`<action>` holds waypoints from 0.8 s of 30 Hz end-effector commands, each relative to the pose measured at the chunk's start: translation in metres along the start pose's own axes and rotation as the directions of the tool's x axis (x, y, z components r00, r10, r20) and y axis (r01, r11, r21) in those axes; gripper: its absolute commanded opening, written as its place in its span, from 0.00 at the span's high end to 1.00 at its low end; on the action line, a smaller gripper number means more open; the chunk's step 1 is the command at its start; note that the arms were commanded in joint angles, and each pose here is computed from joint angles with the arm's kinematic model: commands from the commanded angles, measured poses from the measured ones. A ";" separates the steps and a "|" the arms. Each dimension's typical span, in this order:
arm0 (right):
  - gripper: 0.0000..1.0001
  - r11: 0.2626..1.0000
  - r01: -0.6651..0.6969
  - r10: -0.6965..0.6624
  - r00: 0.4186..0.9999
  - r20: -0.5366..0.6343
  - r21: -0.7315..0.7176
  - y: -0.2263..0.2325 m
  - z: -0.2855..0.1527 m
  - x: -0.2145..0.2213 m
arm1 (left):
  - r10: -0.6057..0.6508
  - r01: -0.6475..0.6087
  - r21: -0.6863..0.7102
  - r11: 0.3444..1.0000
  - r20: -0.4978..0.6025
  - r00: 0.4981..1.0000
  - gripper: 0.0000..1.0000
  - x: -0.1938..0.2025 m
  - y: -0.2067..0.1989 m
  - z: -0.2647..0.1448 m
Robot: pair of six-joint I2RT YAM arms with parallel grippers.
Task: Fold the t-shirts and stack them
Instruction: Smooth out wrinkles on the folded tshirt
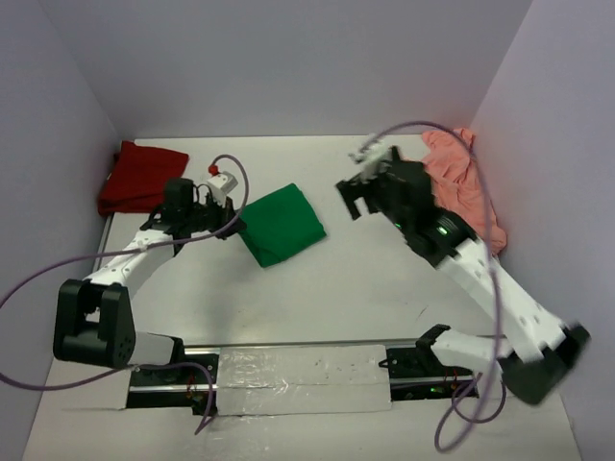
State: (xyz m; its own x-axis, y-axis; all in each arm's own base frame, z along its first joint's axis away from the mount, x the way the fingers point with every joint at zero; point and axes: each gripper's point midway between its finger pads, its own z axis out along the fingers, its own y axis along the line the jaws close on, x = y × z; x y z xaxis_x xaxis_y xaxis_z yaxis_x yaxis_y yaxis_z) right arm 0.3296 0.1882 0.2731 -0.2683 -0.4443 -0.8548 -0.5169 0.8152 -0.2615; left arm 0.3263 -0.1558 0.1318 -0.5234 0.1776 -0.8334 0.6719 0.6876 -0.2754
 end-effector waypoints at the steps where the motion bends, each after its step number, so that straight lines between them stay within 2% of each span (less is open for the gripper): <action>1: 0.00 0.948 -0.113 0.004 0.939 0.343 0.297 -0.085 -0.086 -0.042 | 0.105 -0.113 0.098 0.989 0.082 0.991 1.00 -0.046 -0.029 0.024; 3: 0.00 0.925 -0.165 0.029 0.928 0.371 0.341 -0.106 -0.103 -0.024 | 0.094 -0.102 0.114 0.988 0.072 0.993 1.00 -0.048 -0.029 0.041; 5: 0.00 0.930 -0.185 0.039 0.908 0.416 0.317 -0.100 -0.114 -0.008 | 0.100 -0.108 0.129 0.986 0.069 0.993 1.00 -0.050 -0.034 0.054; 7: 0.00 0.931 -0.185 0.042 0.911 0.410 0.315 -0.097 -0.111 0.015 | 0.084 -0.087 0.079 0.993 0.041 0.996 1.00 -0.047 -0.025 0.069; 10: 0.00 0.936 -0.195 0.040 0.885 0.464 0.292 -0.094 -0.125 0.013 | 0.081 -0.080 0.050 0.996 -0.020 0.997 1.00 -0.037 -0.020 0.090; 15: 0.00 0.901 -0.248 0.051 0.876 0.480 0.356 -0.114 -0.141 0.014 | 0.030 -0.025 0.034 0.999 -0.150 0.988 1.00 -0.008 -0.012 0.121; 17: 0.00 0.899 -0.250 0.053 0.878 0.476 0.361 -0.115 -0.140 0.017 | 0.002 0.004 0.027 1.000 -0.225 0.974 1.00 0.015 -0.011 0.131; 24: 0.00 0.877 -0.275 0.060 0.877 0.477 0.395 -0.125 -0.144 0.017 | -0.058 0.027 -0.088 0.996 -0.377 0.924 1.00 0.050 0.005 0.152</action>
State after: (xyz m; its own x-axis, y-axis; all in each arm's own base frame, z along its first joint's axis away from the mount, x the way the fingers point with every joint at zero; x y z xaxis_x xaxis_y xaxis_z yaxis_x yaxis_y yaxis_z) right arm 0.2735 0.0298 0.3360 0.0690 -0.1873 -0.9799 -0.0871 0.9773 -0.1929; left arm 0.3758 -0.2563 0.0229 -0.6794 0.3816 -0.6267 0.6575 0.6958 -0.2891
